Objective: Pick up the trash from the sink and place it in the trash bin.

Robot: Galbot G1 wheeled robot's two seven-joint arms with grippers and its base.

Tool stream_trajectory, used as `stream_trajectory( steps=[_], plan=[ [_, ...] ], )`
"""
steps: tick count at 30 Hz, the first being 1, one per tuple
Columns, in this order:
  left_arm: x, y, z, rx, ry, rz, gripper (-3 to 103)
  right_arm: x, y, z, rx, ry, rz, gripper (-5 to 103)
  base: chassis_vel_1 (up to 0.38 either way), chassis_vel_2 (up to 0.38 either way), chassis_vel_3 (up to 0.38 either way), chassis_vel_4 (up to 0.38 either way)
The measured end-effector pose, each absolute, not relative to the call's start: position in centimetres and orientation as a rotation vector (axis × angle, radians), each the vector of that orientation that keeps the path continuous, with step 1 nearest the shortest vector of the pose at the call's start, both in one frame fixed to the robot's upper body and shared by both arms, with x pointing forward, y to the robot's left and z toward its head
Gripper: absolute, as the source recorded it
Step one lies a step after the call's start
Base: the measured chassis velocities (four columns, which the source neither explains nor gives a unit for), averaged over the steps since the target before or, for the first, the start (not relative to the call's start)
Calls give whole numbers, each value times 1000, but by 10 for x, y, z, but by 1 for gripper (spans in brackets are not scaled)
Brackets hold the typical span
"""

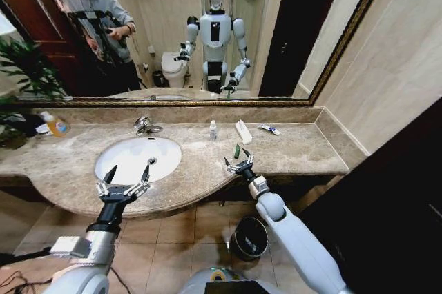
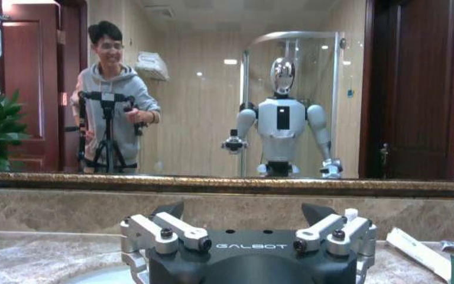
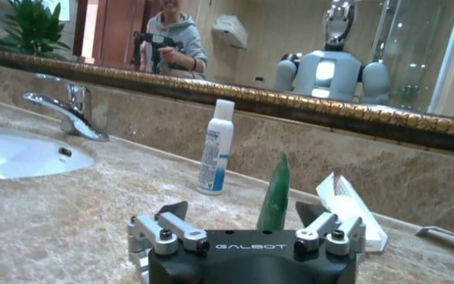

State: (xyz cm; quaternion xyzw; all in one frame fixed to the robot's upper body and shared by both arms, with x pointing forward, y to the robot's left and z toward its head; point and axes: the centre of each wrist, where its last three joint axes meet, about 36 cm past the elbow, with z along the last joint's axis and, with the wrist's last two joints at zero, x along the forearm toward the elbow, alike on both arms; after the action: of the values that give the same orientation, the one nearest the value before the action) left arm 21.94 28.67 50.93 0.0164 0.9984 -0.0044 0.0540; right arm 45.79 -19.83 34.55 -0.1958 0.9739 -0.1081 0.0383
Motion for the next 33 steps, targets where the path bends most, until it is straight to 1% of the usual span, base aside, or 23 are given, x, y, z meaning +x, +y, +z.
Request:
stream_trajectory(
  steps=[2, 3, 6, 8, 11, 12, 15, 16, 18, 20, 24, 25, 26, 27, 30, 32, 33],
  plan=[
    [219, 287, 509, 50, 3033, -13, 100, 463, -199, 345, -609, 2988, -319, 87, 0, 0, 0, 0],
    [219, 287, 509, 50, 3033, -13, 100, 463, -199, 345, -609, 2988, -319, 87, 0, 0, 0, 0],
    [219, 287, 509, 50, 3033, -13, 100, 472, -200, 346, -608, 2987, -313, 75, 0, 0, 0, 0],
    [219, 287, 509, 50, 3033, -13, 100, 474, -200, 347, -607, 2985, -313, 75, 0, 0, 0, 0],
    [219, 287, 509, 50, 3033, -13, 100, 476, -201, 349, -604, 2984, -309, 63, 0, 0, 0, 0],
    [219, 287, 509, 50, 3033, -13, 100, 476, -201, 349, -604, 2984, -309, 63, 0, 0, 0, 0],
    [219, 287, 509, 50, 3033, -13, 100, 474, -204, 351, -600, 2989, -313, 51, 0, 0, 0, 0],
    [219, 287, 509, 50, 3033, -13, 100, 474, -204, 351, -600, 2989, -313, 51, 0, 0, 0, 0],
    [219, 287, 509, 50, 3033, -13, 100, 472, -206, 352, -599, 2992, -315, 43, 0, 0, 0, 0],
    [219, 287, 509, 50, 3033, -13, 100, 471, -207, 353, -596, 2993, -315, 43, 0, 0, 0, 0],
    [219, 287, 509, 50, 3033, -13, 100, 467, -214, 354, -584, 2998, -321, 28, 0, 0, 0, 0],
    [219, 287, 509, 50, 3033, -13, 100, 467, -214, 354, -584, 2998, -321, 28, 0, 0, 0, 0],
    [219, 287, 509, 50, 3033, -13, 100, 466, -214, 354, -582, 3000, -320, 24, 0, 0, 0, 0],
    [219, 287, 509, 50, 3033, -13, 100, 466, -215, 353, -579, 3000, -316, 24, 0, 0, 0, 0],
    [219, 287, 509, 50, 3033, -13, 100, 463, -216, 352, -571, 3000, -307, 13, 0, 0, 0, 0],
    [219, 287, 509, 50, 3033, -13, 100, 462, -216, 353, -570, 2999, -305, 13, 0, 0, 0, 0],
    [219, 287, 509, 50, 3033, -13, 100, 461, -217, 355, -568, 2993, -299, 7, 0, 0, 0, 0]
  ],
)
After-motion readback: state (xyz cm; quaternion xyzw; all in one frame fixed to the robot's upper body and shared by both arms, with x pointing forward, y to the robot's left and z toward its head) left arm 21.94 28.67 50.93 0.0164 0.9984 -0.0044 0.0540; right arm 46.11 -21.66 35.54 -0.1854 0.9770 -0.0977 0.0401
